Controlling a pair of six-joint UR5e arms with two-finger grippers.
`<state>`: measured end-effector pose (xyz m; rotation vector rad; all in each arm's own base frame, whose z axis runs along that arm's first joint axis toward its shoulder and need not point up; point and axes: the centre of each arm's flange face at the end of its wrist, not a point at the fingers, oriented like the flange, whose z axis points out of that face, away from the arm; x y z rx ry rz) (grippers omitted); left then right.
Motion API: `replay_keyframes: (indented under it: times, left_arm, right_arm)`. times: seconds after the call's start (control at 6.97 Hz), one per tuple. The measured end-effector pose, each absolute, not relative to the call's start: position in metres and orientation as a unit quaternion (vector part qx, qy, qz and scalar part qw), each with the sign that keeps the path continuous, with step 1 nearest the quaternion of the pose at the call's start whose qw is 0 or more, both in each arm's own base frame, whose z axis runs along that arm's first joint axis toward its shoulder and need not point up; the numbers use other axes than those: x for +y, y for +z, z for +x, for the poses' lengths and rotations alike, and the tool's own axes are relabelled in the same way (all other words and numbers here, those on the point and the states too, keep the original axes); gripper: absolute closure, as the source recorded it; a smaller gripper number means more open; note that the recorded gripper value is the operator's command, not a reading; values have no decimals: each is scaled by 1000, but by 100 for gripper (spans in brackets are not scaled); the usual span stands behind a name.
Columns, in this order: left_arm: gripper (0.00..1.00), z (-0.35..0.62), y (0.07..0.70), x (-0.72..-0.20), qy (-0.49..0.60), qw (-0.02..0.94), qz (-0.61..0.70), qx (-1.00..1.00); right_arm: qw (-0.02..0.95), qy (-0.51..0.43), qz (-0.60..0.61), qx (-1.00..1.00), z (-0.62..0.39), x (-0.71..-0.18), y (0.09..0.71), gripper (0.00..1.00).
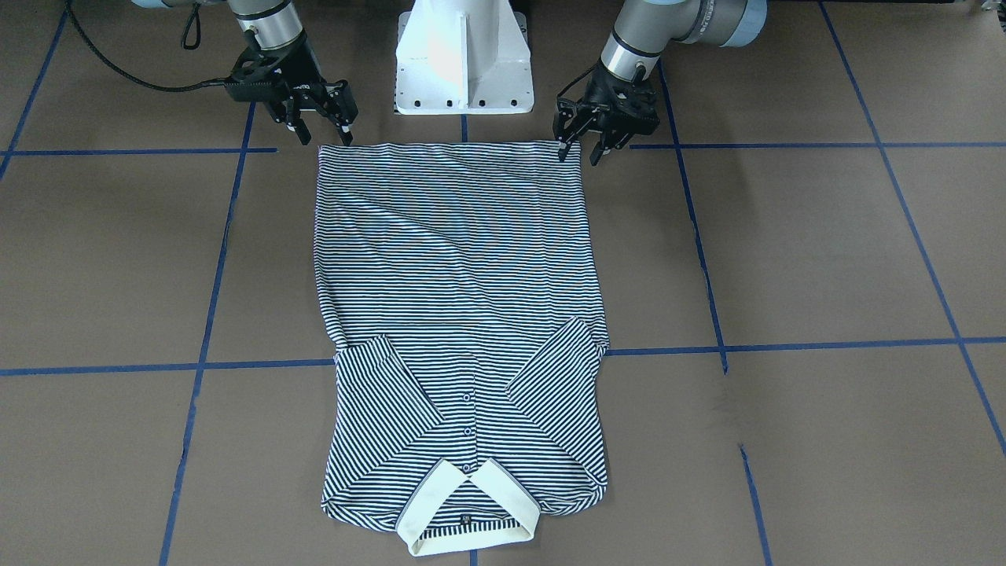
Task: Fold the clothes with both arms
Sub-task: 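Pinch the hem corners with both grippers, adjusting the grip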
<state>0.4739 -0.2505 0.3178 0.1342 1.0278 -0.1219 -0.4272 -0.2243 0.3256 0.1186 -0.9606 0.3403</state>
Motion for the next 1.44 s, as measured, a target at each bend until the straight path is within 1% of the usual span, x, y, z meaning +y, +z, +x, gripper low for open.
replay_keyframes:
  times: [0.14, 0.43, 1.44]
  left_arm:
    - [39, 482, 325, -236, -68, 874, 53, 478]
    - [44, 491, 333, -221, -72, 882, 44, 464]
    - [48, 503, 342, -211, -68, 887, 37, 455]
  right_arm:
    - [871, 163, 57, -459, -427, -224, 326, 17]
    - [871, 164, 58, -459, -427, -224, 326, 16]
    - [870, 164, 60, -461, -428, -224, 325, 15]
